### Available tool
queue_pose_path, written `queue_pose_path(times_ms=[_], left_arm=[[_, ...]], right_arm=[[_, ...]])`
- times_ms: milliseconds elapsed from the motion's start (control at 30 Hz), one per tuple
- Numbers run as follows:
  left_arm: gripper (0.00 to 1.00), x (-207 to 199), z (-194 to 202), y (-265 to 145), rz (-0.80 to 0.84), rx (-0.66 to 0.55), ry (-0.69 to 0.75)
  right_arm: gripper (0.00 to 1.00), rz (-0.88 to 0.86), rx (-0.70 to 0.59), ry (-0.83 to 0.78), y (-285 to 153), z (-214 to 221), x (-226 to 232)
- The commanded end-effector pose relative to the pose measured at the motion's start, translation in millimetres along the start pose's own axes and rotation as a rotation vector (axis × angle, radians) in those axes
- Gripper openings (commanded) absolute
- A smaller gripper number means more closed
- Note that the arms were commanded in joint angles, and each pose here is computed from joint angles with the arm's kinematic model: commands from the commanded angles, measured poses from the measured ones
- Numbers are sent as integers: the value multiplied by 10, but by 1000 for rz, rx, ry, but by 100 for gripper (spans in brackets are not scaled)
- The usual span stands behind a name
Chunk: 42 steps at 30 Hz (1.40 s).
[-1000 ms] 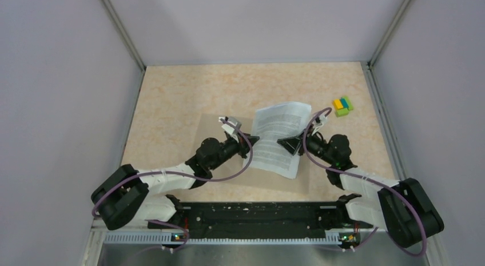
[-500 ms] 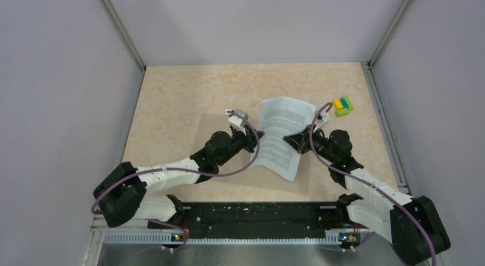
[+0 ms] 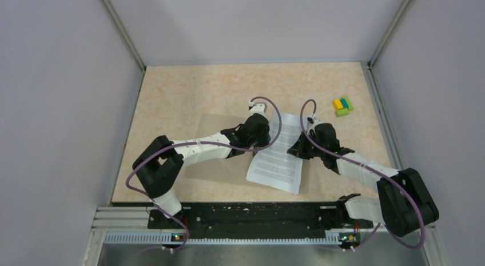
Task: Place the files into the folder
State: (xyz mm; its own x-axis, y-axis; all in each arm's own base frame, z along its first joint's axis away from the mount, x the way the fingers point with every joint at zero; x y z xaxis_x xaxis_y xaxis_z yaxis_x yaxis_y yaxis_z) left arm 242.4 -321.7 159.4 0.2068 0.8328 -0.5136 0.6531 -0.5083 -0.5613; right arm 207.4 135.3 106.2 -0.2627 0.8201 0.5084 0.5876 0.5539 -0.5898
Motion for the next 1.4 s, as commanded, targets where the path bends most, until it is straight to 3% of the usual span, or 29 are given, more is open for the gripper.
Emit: queue_pose_path(times_ms=[0,133,333,433,533,633,833,1000,1367], left_arm=[[17,100,95,41,-92,32,-31],[28,150,84,45,-149,34,-24],[67,347,-105,-148,-196,-10,-48],[68,523,-202,-241,-209,-20,-91],[64,723,-251,-291,-218,-16,-147],[53,886,-222,-252,-230,20,-185],[21,1119,-128,-51,-274,115,-260],[0,1253,-79,84,-332,156,-314],[0,1738,-120,206,-563,179,-416]], right_arm=[[0,26,-32,-36,130,-167,-1],[0,45,-5,-52,270,-161,-69],[0,74,25,-113,318,-225,-101],[0,81,39,-145,318,-241,-112],[0,98,65,-183,312,-244,-135],[0,100,85,-226,295,-243,-151],[0,152,113,-293,298,-187,-165],[0,164,149,-359,367,-92,-82],[0,170,131,-409,392,-196,1]])
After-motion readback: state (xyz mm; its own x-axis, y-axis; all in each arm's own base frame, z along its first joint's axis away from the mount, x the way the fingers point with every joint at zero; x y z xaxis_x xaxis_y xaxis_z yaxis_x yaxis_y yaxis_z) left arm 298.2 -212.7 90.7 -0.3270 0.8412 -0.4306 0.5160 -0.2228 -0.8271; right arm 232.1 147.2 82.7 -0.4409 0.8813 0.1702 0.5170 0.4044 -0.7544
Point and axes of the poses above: each gripper's point midway between its finger pads, its own y axis out along the fingers, its own x axis along the line the jaws close on, z = x × y, the point moved 8 cm from there along -y, back along the fingers, and after that the axes turned 8 degrees about -y, right-handed, at the moved point
